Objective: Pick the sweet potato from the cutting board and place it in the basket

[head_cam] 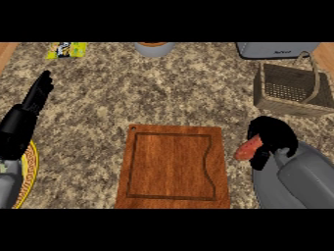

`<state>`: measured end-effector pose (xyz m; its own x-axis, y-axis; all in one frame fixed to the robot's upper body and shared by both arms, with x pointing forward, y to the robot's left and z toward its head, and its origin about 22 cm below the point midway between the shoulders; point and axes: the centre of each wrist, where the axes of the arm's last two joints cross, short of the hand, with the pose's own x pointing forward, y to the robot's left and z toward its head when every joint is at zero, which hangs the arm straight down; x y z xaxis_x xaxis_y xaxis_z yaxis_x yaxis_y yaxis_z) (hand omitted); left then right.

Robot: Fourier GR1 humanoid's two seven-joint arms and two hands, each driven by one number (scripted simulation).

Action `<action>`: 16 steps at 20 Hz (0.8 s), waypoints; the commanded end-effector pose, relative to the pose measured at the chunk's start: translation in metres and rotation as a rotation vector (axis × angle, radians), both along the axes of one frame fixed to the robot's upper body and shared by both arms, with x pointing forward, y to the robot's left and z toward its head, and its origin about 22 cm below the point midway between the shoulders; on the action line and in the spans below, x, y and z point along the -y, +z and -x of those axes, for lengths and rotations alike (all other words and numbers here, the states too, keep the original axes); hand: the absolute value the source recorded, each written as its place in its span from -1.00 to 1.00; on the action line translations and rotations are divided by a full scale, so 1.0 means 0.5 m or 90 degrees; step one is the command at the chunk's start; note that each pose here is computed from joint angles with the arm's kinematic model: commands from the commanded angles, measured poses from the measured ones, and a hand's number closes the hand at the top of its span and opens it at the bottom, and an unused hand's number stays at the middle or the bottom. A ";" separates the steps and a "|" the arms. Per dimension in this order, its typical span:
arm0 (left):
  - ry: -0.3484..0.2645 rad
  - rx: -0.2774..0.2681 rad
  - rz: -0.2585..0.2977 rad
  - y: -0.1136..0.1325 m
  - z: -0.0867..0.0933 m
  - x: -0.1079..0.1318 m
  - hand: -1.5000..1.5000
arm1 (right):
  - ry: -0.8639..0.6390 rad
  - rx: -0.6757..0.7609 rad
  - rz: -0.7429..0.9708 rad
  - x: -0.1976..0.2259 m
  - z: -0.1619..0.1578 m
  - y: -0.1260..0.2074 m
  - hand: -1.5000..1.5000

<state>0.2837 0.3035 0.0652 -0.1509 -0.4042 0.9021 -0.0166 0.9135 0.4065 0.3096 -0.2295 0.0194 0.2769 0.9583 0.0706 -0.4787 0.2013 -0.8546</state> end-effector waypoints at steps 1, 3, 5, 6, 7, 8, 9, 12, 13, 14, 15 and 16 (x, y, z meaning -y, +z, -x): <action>0.022 -0.001 0.000 0.001 0.009 -0.022 0.00 | -0.024 0.078 0.098 0.229 -0.019 0.113 1.00; 0.029 0.000 0.004 0.006 0.007 -0.024 0.00 | -0.025 0.132 0.107 0.315 -0.018 0.173 1.00; 0.036 0.005 -0.001 0.008 0.010 -0.029 0.00 | -0.027 0.201 0.109 0.391 -0.009 0.237 1.00; 0.030 0.005 0.008 -0.002 0.014 -0.031 0.00 | -0.038 0.244 0.096 0.425 -0.010 0.279 1.00; 0.020 0.007 0.003 -0.001 0.017 -0.021 0.00 | -0.045 0.279 0.074 0.453 -0.005 0.304 1.00; 0.020 0.006 0.005 0.003 0.017 -0.025 0.00 | -0.043 0.347 0.052 0.470 -0.004 0.347 1.00; 0.020 0.008 0.009 0.008 0.009 -0.008 0.00 | -0.050 0.398 0.009 0.486 -0.005 0.363 1.00; 0.022 0.006 0.001 0.007 0.014 -0.020 0.00 | -0.030 0.532 -0.138 0.518 0.000 0.421 1.00; 0.013 0.000 0.007 -0.005 0.018 -0.015 0.00 | -0.033 0.558 -0.178 0.540 0.008 0.439 1.00; 0.005 0.003 0.006 -0.002 0.018 -0.001 0.00 | -0.011 0.582 -0.221 0.553 0.015 0.464 1.00; 0.016 0.010 0.005 -0.006 0.017 -0.016 0.00 | 0.006 0.604 -0.267 0.567 0.022 0.470 1.00; -0.002 0.013 0.001 0.001 0.014 0.010 0.00 | 0.013 0.620 -0.295 0.590 0.036 0.498 1.00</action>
<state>0.2762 0.3080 0.0649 -0.1535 -0.4010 0.9031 -0.0371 0.9156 0.4003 0.3082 -0.4943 0.2324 0.0857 0.8707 0.4843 0.2514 0.4515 -0.8561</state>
